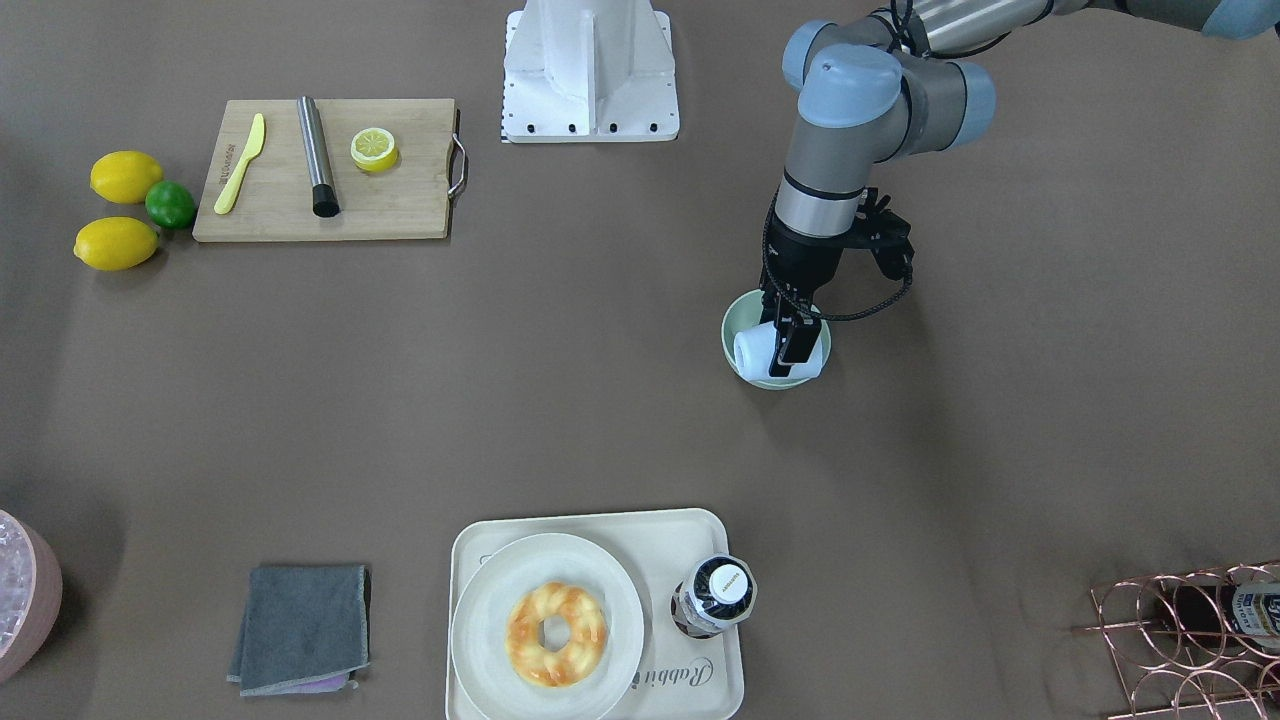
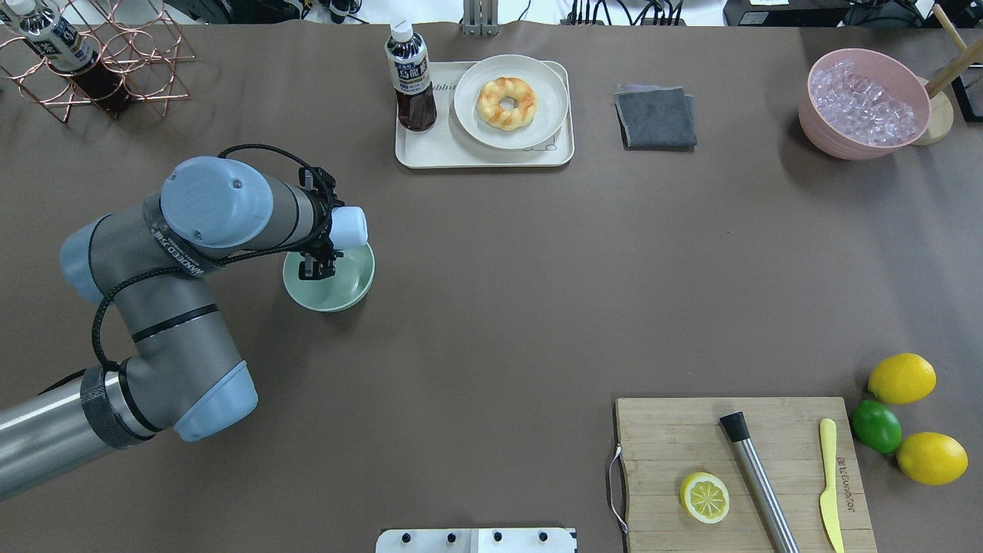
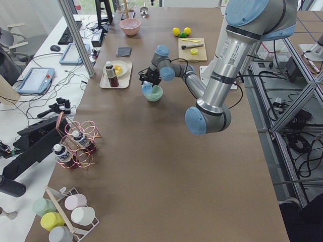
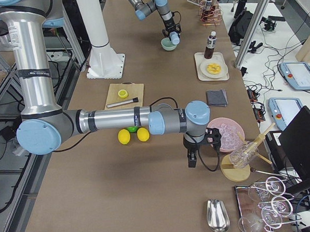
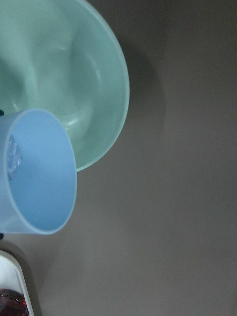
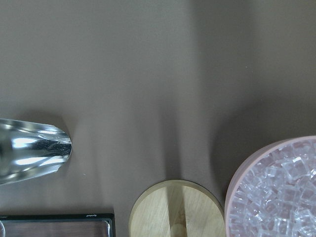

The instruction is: Pour ice into bowl

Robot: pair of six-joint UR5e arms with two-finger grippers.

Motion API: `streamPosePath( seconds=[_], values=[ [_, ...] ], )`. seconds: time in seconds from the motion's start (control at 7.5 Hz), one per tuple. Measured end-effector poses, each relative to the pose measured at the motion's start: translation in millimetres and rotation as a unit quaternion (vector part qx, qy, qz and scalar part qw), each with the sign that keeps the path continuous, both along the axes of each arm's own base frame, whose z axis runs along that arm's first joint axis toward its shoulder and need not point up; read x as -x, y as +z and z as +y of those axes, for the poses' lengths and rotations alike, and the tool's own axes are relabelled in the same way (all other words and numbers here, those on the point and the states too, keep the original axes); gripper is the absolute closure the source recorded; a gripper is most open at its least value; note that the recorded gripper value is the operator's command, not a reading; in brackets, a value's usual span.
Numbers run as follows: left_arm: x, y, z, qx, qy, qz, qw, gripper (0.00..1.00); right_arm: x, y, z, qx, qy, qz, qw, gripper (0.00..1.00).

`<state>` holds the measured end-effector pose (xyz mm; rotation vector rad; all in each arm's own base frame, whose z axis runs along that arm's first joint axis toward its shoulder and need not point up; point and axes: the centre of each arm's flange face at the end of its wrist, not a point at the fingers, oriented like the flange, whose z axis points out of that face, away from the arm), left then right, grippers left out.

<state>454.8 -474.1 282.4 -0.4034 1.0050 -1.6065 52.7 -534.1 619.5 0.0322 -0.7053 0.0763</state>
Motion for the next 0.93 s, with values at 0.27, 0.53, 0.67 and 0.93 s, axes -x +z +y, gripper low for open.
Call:
streamPosePath(
  seconds=[0.27, 0.53, 0.67, 0.93],
  values=[
    [3.0, -4.5, -3.1, 0.010, -0.025, 0.038, 0.9989, 0.48, 0.0, -6.4, 1.6, -0.007, -0.001, -0.001, 1.0000, 0.01],
    [3.5, -7.9, -2.7, 0.021, -0.043, 0.063, 0.9969, 0.48, -0.1, -9.0, 5.0, -0.009, -0.001, -0.001, 1.0000, 0.00],
    [1.6, -6.9, -0.5, 0.020, -0.054, 0.072, 0.9957, 0.48, -0.1, -8.7, 5.8, -0.009, -0.001, -0.001, 1.0000, 0.00],
    [-6.5, 4.3, 14.4, 0.008, -0.067, 0.088, 0.9938, 0.48, -0.2, -5.3, 9.0, -0.008, -0.002, 0.000, 1.0000, 0.00]
  ],
)
